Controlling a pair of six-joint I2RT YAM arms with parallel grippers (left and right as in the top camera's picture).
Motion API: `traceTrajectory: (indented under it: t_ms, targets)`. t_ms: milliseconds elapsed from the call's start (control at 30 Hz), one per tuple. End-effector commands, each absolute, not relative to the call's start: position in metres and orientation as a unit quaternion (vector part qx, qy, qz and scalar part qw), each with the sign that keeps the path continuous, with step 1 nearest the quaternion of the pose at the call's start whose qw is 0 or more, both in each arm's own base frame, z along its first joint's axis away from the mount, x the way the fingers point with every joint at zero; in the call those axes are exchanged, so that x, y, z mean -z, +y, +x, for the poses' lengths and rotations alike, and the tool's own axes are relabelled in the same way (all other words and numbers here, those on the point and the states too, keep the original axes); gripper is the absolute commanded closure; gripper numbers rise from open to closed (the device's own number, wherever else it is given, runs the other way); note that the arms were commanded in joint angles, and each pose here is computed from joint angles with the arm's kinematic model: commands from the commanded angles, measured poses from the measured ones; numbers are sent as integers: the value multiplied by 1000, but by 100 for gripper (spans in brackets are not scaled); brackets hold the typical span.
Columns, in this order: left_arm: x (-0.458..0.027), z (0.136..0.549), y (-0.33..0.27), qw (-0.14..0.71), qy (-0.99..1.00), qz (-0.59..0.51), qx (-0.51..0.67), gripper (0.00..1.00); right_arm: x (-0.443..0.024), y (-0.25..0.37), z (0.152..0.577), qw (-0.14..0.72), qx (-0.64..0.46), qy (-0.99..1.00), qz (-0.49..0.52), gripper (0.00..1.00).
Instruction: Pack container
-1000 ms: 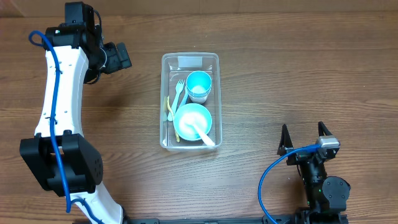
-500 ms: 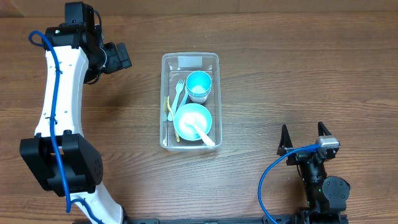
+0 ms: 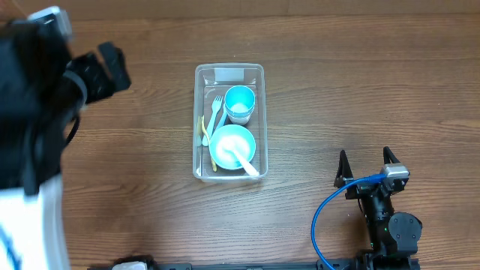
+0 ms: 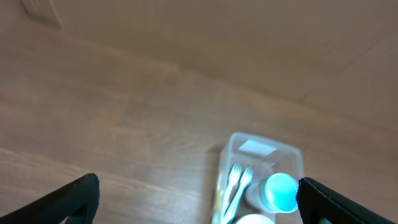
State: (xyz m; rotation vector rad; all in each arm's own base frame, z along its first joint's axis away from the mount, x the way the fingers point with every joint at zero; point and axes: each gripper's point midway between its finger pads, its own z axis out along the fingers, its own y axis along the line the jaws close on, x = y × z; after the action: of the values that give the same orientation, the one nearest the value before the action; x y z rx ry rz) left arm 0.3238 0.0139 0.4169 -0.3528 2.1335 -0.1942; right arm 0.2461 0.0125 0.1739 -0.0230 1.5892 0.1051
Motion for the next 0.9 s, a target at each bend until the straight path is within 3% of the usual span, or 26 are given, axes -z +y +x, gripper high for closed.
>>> traceTrajectory:
  t_ms: [0,133,433,667,867]
  targets:
    - [-459,278,11,530,834,-129,80,0,-172,13,246,701,-50,711,-11,0]
    - [-489,218,6,584,798,-120,83,0,-172,13,246,701,-50,711,-11,0]
    - [-483,103,-2,625,767,-115,82,0,-172,13,246,701,-50,711,-11,0]
    - [-445,44,-4,646,751,-117,76,0,-172,13,246,701,-50,711,-11,0]
    - [-371,29,-5,624,769,-122,74,0,-172,13,246,701,-50,711,-11,0]
